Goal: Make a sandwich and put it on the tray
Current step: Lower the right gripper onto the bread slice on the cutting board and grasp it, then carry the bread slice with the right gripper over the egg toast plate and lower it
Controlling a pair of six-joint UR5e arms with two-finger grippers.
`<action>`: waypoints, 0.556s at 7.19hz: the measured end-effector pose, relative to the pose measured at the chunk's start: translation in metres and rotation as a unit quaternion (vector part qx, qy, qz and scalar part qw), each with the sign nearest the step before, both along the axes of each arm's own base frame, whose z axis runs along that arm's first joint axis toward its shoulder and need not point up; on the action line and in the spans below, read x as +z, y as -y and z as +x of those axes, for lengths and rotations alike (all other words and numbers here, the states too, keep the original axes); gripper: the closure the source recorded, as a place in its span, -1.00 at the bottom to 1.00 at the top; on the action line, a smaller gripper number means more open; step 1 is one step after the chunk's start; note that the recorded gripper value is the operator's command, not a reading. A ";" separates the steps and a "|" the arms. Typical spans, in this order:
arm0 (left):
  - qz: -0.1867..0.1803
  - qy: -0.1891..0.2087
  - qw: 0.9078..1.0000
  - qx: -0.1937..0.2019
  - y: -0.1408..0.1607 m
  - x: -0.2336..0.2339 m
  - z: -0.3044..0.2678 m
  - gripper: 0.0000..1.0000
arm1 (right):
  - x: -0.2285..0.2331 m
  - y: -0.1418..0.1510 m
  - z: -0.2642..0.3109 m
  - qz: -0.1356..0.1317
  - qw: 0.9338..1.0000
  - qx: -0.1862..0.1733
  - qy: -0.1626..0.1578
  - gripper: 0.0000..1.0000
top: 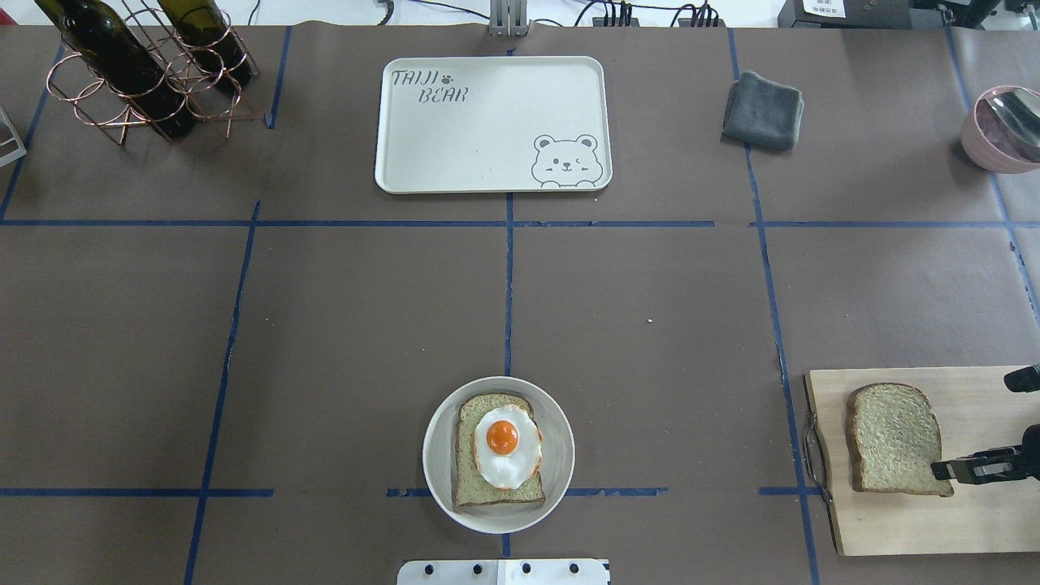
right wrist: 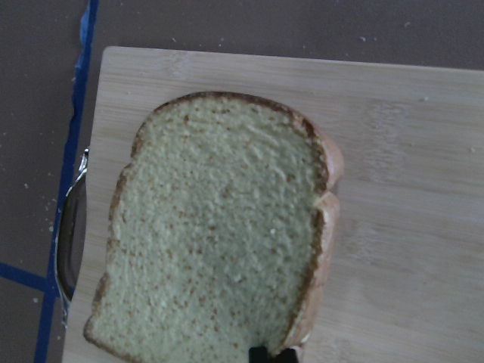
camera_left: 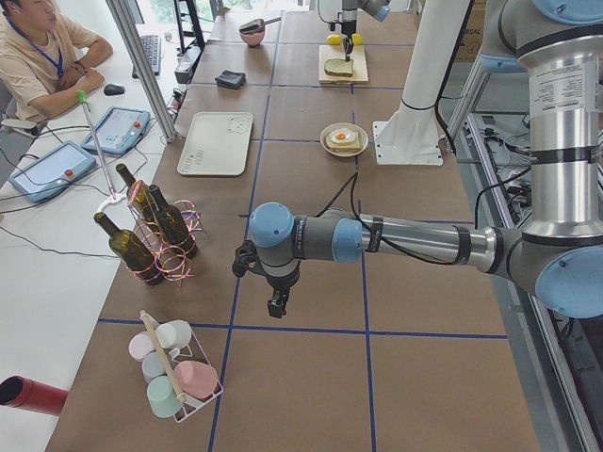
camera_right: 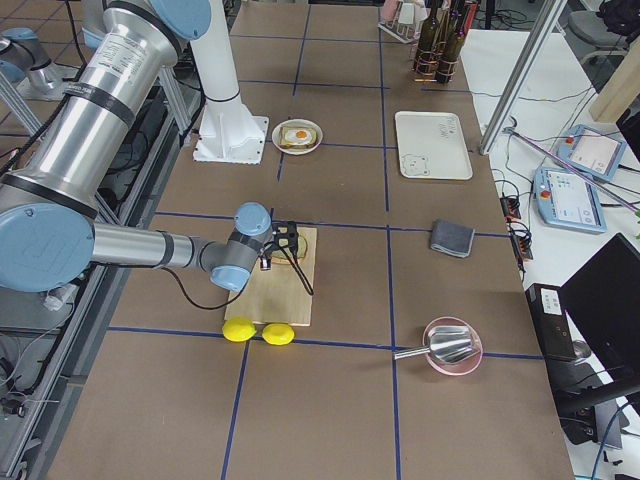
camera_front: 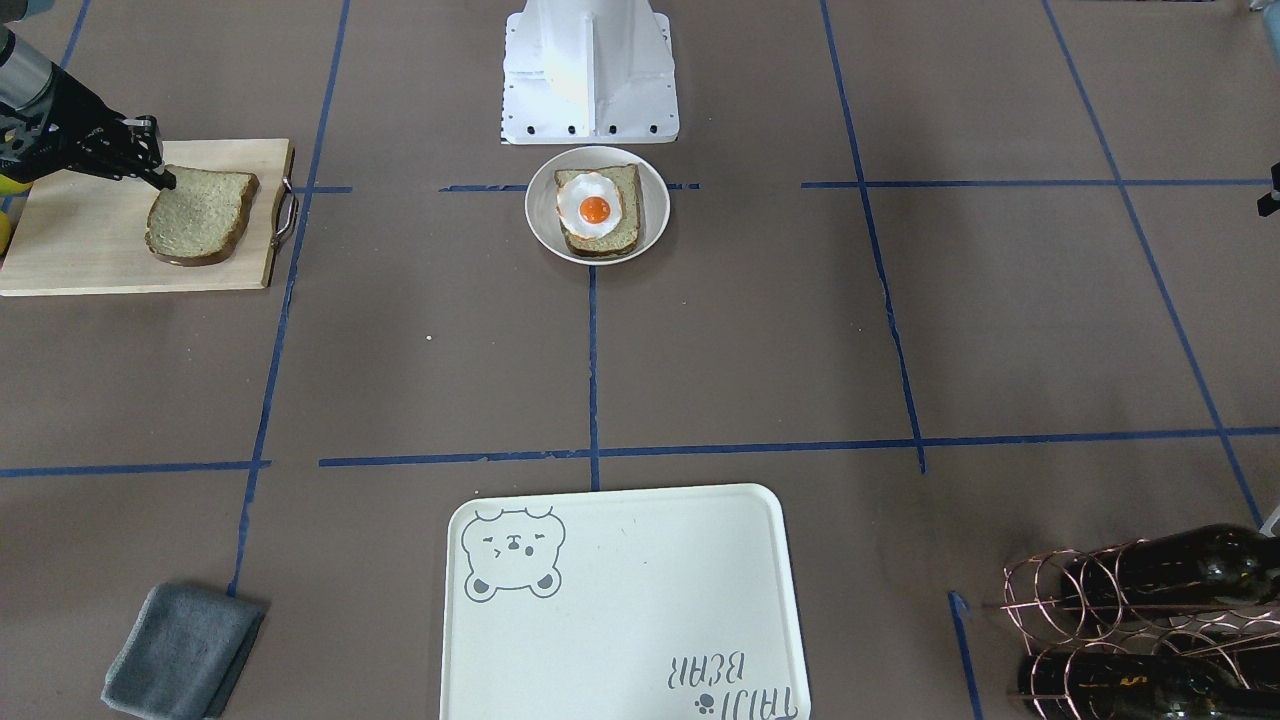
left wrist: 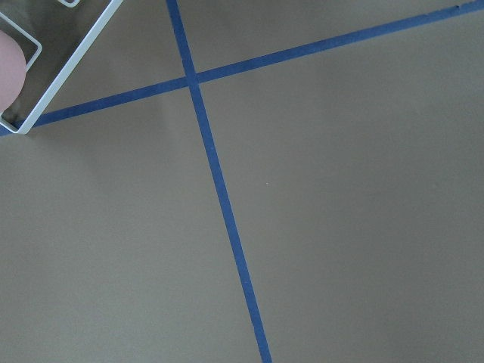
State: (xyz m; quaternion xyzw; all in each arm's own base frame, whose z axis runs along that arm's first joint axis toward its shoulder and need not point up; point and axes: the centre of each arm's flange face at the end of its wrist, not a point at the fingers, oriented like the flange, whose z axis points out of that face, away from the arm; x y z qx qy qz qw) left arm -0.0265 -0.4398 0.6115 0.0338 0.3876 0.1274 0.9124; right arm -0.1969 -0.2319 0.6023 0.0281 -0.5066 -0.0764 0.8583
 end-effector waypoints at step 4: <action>0.000 0.000 1.000 0.000 0.000 0.000 0.000 -1.00 | -0.030 0.022 0.019 -0.007 0.997 -0.010 0.076 1.00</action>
